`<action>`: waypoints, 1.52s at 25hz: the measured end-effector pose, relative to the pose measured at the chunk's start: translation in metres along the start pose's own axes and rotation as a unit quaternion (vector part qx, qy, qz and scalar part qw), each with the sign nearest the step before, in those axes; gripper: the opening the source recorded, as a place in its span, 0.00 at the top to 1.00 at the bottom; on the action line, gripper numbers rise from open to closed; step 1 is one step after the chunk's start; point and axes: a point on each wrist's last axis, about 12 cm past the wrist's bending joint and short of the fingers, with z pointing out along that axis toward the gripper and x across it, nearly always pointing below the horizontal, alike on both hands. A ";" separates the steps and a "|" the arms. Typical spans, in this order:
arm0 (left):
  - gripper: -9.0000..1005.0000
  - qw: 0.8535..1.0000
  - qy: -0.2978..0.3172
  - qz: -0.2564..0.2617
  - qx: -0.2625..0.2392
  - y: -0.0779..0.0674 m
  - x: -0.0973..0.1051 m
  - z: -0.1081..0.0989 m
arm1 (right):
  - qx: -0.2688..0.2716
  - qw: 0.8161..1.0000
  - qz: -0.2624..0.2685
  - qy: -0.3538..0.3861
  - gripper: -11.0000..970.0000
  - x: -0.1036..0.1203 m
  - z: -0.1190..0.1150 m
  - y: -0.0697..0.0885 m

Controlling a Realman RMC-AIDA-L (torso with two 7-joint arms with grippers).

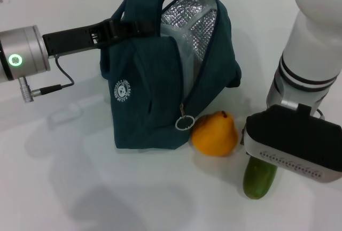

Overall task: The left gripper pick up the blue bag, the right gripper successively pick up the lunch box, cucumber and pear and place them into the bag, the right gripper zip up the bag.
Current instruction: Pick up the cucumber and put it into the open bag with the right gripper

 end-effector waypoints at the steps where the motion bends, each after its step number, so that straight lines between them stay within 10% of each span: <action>1: 0.94 1.000 0.000 0.000 0.000 0.000 0.000 0.000 | 0.001 1.000 0.000 0.000 0.40 -0.001 0.000 0.000; 22: 0.94 1.000 -0.003 -0.001 0.005 -0.001 0.000 0.001 | 0.133 0.990 0.033 -0.015 0.40 -0.019 -0.055 0.009; 38: 0.94 1.000 -0.004 0.003 0.008 -0.003 -0.003 0.003 | 0.359 0.927 0.111 0.013 0.39 0.006 -0.133 0.020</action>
